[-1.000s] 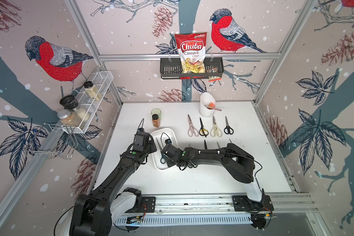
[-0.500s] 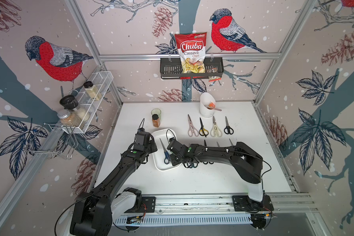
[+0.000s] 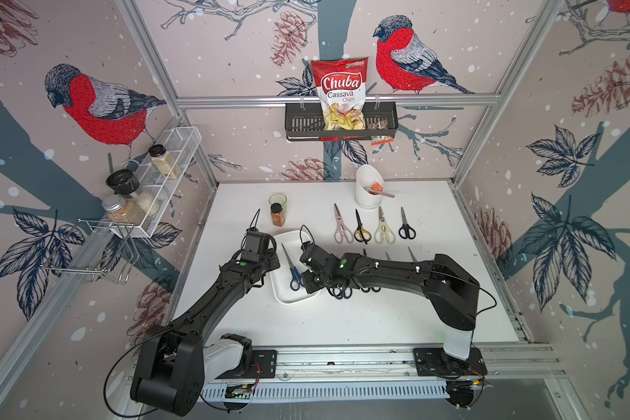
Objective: Take the scissors out of the storage box
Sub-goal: Pick up the scissors from the storage box, then place the storage box at the center of the board.
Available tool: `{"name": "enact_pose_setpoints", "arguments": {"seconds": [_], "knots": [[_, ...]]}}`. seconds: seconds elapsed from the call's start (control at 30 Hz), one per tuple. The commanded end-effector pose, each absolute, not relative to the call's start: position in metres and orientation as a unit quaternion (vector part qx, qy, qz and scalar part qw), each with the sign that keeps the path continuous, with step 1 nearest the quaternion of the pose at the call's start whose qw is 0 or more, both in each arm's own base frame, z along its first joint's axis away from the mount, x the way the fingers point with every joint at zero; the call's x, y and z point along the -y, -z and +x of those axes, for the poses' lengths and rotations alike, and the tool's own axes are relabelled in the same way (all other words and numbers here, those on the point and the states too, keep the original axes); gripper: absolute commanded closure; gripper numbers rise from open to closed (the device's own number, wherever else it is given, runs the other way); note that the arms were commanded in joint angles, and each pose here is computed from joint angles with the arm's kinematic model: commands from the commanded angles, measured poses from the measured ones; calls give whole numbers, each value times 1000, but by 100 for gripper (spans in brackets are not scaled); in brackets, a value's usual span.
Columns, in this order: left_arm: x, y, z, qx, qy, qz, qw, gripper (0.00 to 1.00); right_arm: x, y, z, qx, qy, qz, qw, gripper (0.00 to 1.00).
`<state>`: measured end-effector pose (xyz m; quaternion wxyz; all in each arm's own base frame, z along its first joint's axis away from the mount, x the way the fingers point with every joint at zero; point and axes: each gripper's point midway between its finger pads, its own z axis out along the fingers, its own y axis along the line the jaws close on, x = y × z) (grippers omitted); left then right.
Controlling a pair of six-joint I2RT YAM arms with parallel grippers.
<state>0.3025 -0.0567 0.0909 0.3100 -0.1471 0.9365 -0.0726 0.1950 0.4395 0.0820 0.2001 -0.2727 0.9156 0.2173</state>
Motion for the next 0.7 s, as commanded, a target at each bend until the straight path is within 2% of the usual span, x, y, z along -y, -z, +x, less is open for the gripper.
{"name": "enact_pose_setpoints", "arguments": {"seconds": [0.0,0.33,0.67], "knots": [[50,-89,302,-941,58,-153,298,100,-440,-97,195,-911,-231,-268,211,100],[4,-71,303,-951,39,-202,231,100,-402,-146,216,-913,-239,-203,261,100],[-42,-63,304,-944,-6,-257,206,100,-360,-118,220,-943,-161,-156,245,100]]}}
